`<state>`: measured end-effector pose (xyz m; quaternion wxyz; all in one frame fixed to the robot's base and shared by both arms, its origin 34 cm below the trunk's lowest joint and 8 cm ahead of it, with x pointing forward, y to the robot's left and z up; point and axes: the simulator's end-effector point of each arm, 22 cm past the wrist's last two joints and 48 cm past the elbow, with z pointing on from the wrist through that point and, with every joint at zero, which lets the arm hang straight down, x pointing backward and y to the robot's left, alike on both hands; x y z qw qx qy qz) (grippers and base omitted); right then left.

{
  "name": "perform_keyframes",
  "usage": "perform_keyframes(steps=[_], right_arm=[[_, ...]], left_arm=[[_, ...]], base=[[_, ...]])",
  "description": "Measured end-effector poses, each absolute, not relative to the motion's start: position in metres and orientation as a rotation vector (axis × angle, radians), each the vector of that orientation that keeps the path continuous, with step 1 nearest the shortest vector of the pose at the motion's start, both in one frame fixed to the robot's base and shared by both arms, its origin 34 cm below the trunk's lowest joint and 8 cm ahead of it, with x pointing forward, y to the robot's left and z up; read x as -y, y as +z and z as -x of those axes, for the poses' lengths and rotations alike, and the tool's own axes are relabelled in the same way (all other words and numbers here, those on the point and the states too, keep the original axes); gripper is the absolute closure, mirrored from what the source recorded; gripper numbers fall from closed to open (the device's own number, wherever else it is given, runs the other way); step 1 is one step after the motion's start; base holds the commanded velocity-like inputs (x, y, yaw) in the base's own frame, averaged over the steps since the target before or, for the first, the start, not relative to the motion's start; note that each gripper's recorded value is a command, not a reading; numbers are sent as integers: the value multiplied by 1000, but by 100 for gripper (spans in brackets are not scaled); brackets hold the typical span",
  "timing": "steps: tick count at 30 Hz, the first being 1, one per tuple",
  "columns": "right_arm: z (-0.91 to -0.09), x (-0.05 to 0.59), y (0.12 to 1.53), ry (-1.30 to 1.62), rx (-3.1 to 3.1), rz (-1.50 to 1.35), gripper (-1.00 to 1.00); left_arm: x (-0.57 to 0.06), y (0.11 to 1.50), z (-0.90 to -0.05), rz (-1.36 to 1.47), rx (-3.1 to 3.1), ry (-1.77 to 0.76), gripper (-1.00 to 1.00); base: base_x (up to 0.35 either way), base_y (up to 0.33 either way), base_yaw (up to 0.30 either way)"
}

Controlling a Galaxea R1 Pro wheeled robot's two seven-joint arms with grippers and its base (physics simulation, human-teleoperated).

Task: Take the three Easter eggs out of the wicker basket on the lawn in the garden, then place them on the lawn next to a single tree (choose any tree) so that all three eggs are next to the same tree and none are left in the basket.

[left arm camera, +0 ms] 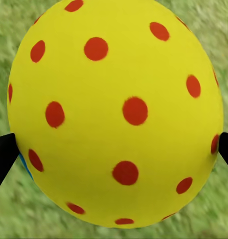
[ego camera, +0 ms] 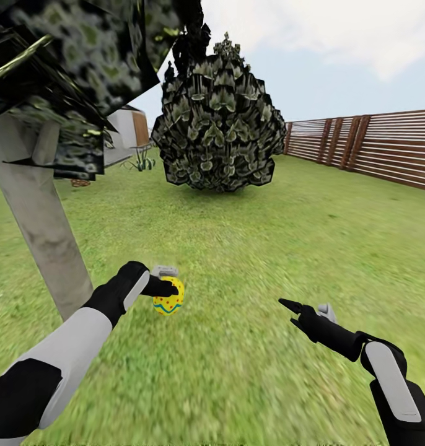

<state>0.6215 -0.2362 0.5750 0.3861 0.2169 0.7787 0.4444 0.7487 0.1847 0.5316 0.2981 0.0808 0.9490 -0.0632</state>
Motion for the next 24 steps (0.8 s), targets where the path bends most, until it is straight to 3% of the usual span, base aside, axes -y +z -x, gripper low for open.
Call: perform_keyframes(steps=[24], right_arm=[[-626,234,518,1123,-2072,-617,-100]], left_arm=[[-184,466,-752,-206,-2601,-189,100]], base=[[0,0,0]])
